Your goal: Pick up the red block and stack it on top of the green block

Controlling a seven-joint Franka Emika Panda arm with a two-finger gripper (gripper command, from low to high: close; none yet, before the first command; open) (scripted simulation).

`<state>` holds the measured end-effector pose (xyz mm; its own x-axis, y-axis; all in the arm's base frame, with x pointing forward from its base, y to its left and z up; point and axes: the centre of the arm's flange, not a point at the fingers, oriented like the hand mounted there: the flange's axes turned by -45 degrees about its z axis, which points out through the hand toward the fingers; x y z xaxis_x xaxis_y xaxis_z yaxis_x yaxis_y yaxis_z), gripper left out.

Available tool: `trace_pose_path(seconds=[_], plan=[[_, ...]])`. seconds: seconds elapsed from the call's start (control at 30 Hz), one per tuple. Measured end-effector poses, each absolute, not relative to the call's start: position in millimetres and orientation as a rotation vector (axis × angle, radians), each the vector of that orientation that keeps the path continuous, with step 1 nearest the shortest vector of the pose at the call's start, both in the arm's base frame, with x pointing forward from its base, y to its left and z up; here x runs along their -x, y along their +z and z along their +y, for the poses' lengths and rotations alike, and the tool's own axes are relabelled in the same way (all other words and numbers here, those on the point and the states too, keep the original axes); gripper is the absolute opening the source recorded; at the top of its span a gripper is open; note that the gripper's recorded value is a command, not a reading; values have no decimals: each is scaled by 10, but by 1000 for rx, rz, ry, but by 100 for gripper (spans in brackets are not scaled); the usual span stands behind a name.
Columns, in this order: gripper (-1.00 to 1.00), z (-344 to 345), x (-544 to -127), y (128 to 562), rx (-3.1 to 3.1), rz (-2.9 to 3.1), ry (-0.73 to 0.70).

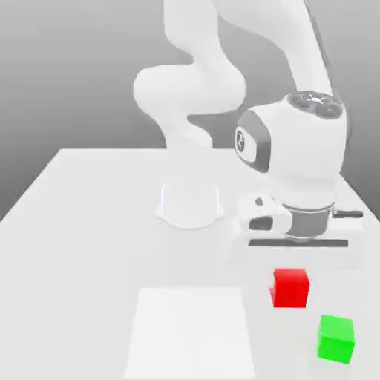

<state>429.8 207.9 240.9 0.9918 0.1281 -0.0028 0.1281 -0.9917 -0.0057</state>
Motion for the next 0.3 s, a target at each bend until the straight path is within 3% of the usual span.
trace_pose_path(seconds=[0.17, 0.2, 0.3], plan=[[-100, 2411, -4355, 2027, 3122, -343, -2], [100, 2416, -4348, 1900, 3122, -346, -2], [100, 2416, -4348, 1900, 3122, -346, -2]])
